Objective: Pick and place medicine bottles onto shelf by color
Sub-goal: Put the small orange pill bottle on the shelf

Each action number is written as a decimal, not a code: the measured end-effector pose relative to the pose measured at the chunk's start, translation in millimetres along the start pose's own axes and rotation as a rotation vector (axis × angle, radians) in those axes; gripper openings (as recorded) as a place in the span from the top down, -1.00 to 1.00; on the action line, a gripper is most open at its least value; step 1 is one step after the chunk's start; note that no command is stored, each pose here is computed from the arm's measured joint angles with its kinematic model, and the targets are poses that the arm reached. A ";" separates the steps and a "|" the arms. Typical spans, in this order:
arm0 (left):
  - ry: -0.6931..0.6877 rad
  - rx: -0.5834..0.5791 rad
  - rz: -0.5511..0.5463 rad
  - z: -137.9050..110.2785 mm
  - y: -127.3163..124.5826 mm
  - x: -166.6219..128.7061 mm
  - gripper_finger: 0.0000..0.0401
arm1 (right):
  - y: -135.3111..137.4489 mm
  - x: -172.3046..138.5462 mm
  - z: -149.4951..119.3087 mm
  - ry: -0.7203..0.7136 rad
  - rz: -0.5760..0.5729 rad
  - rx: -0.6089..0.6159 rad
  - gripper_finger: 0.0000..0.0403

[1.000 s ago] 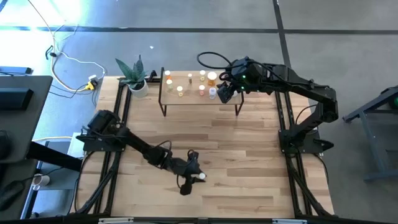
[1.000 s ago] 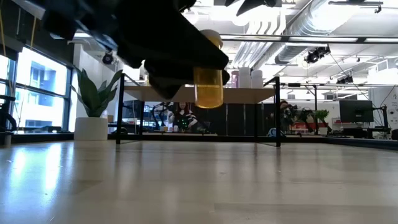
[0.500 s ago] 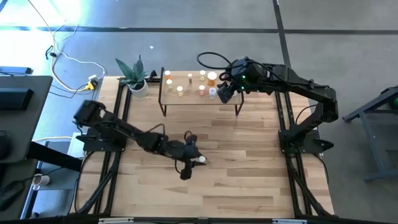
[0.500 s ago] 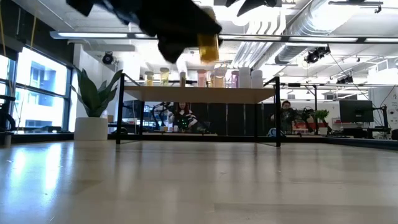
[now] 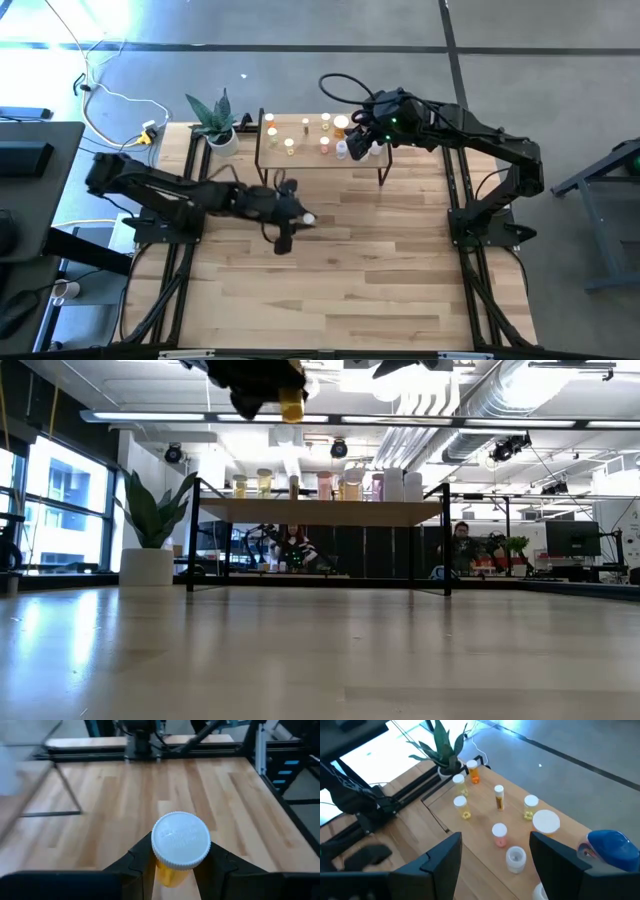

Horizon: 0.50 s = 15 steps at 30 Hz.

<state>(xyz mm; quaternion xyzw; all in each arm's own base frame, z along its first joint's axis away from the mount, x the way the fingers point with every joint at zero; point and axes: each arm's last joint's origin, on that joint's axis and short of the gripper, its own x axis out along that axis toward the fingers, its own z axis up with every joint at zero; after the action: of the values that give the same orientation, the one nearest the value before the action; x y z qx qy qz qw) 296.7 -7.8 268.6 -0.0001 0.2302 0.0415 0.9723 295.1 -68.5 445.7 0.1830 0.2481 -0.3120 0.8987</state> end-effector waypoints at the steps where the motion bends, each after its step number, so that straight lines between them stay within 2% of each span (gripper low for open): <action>1: -0.004 0.005 0.010 2.1 4.0 -6.0 0.51 | 0.1 -0.1 0.4 -0.004 0.002 0.002 -0.11; 8: 0.001 0.022 0.070 9.4 24.6 -43.0 0.51 | 0.4 0.0 1.0 -0.010 0.002 0.048 -0.11; 15: 0.009 0.021 0.078 9.7 28.5 -83.7 0.51 | -0.6 0.0 1.6 -0.029 -0.031 0.077 -0.11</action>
<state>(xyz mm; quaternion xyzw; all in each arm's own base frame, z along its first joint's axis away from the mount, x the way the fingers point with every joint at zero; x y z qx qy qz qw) 224.2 14.0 315.2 0.0190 0.2350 0.0768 0.9688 295.3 -69.6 446.8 0.2090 0.2255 -0.3380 0.8895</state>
